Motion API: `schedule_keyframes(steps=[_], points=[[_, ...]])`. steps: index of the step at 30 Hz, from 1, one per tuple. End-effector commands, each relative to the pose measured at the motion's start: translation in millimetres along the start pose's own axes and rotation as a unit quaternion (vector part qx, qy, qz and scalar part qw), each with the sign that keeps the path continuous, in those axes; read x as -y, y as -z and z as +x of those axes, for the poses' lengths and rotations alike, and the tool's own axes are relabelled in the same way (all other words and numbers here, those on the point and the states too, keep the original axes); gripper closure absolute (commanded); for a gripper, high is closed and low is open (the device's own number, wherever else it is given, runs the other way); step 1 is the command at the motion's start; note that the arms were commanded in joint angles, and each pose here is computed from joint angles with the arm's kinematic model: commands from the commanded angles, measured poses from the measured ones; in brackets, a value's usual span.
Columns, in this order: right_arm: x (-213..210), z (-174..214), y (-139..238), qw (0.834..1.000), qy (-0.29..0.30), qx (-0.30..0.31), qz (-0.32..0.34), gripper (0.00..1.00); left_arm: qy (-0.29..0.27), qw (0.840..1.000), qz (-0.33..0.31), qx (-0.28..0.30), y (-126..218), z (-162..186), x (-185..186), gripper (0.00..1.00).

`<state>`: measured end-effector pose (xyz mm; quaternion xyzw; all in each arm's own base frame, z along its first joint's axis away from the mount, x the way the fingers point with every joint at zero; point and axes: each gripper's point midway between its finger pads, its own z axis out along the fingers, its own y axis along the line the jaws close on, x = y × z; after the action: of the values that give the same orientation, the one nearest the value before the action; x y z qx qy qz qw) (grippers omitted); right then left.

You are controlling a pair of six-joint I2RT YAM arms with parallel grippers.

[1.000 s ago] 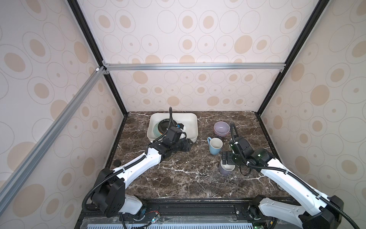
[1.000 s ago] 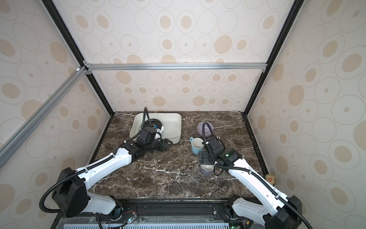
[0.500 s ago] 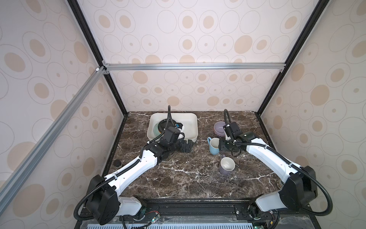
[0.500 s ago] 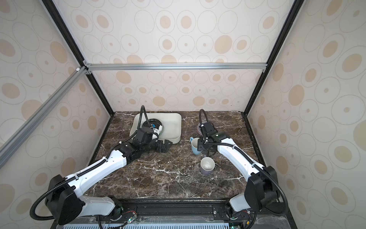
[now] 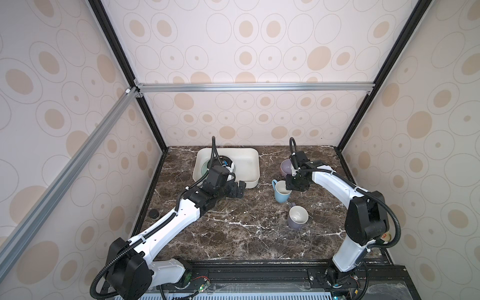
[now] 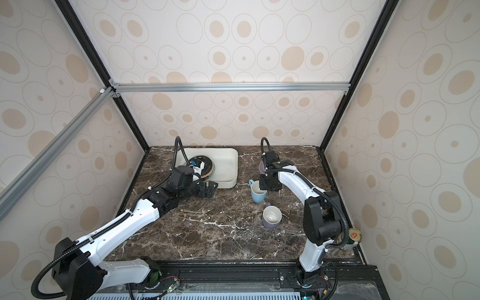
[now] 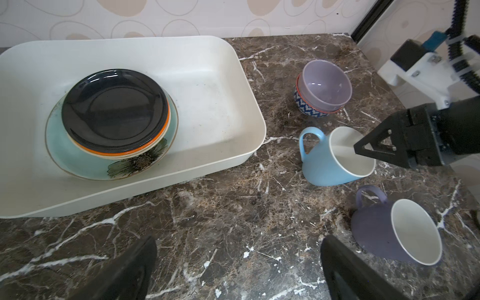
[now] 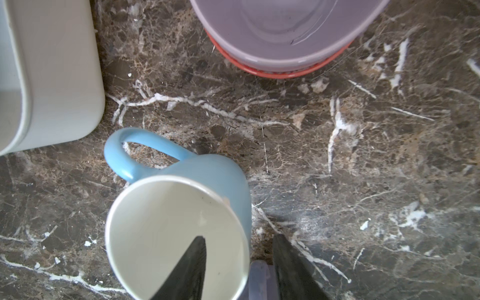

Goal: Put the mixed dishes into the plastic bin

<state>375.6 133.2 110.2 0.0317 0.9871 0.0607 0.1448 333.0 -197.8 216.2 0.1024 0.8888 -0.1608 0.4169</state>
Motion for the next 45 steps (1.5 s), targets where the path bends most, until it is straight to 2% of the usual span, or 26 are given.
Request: schedule_keyframes(steps=[1, 14, 18, 21, 33, 36, 45], points=[[0.1, 5.6, -1.7, 1.0, 0.009, -0.025, 0.005, 0.56, -0.009, 1.0, -0.001, 0.0, -2.7, -1.9, -7.4, 0.01], [4.5, 6.5, -22.2, 0.998, 0.022, -0.047, 0.023, 0.62, 0.004, 1.0, 0.005, -0.006, -10.1, 0.8, -16.8, 0.01], [1.4, 3.4, -28.7, 0.998, 0.029, -0.056, 0.022, 0.73, 0.004, 1.0, 0.003, -0.006, -8.6, 0.7, -17.7, 0.01], [-1.7, 1.6, -31.0, 0.998, 0.031, -0.059, 0.021, 0.77, 0.005, 1.0, -0.001, -0.008, -8.5, 2.3, -20.0, 0.01], [-9.9, 1.1, -27.8, 0.997, 0.037, -0.062, 0.007, 0.78, 0.009, 1.0, -0.004, -0.007, -6.4, 4.4, -22.8, 0.01], [-12.2, 2.5, -26.1, 0.997, 0.041, -0.062, 0.003, 0.75, 0.01, 1.0, -0.004, -0.006, -5.3, 4.2, -22.9, 0.01], [-7.3, -0.4, -8.1, 0.998, 0.049, -0.045, 0.015, 0.48, 0.01, 1.0, -0.003, -0.004, -2.4, 4.5, -23.2, 0.01]])
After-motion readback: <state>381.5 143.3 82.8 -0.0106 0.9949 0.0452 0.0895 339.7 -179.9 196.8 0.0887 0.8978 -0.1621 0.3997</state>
